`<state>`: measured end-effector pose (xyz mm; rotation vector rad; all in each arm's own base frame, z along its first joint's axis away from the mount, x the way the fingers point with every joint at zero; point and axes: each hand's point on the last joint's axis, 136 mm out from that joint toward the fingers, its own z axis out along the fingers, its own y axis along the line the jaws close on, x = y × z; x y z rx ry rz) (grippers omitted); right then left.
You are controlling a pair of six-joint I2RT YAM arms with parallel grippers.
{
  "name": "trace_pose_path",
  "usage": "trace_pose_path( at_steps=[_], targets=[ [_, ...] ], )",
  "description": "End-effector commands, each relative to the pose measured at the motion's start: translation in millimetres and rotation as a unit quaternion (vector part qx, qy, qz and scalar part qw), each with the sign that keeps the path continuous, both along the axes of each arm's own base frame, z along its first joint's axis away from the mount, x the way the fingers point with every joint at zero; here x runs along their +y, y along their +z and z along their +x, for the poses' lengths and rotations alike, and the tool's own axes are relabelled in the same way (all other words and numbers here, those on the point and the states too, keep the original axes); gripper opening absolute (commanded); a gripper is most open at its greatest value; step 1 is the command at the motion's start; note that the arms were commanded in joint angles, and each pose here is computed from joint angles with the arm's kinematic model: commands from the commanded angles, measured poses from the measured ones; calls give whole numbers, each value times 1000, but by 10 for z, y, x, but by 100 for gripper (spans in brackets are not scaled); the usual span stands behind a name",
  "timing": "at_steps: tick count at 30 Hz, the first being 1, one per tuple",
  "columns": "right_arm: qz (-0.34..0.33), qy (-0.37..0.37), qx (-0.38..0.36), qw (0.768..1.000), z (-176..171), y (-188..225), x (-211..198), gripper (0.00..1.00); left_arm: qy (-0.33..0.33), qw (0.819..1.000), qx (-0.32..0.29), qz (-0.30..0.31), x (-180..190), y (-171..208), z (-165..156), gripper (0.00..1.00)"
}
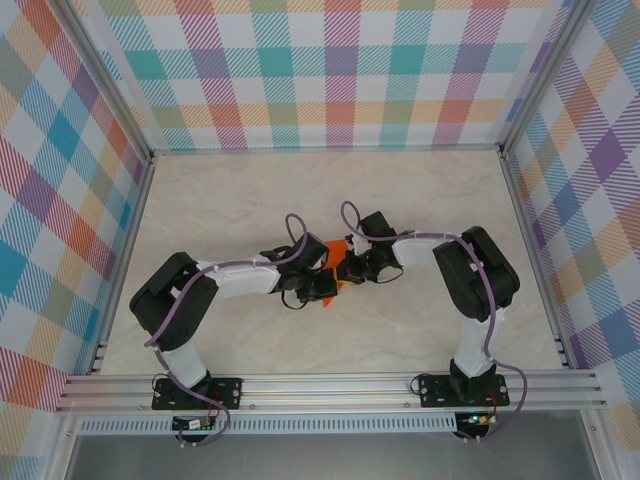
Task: Fold a paper plane with a square sheet of paper (pick it up from the middle)
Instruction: Third fold the triangle at the center of the table.
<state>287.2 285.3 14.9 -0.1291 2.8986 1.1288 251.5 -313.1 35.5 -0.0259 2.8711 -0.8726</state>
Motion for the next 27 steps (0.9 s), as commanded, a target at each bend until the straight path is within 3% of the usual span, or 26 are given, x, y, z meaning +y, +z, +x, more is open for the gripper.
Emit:
trace_pose_path(
  at_steps=[1, 19, 27],
  targets=[
    [-46, -1, 12, 999, -28, -234, -129, 0, -28, 1000, -4, -12, -5, 66, -8, 10],
    [-71, -7, 27, 997, -69, -325, -206, 0, -13, 997, 75, -2, 241, -306, -441, 9],
    [-74, -7, 29, 997, -77, -346, -213, 0, -7, 999, 21, -31, 92, 62, -201, 9]
  ],
)
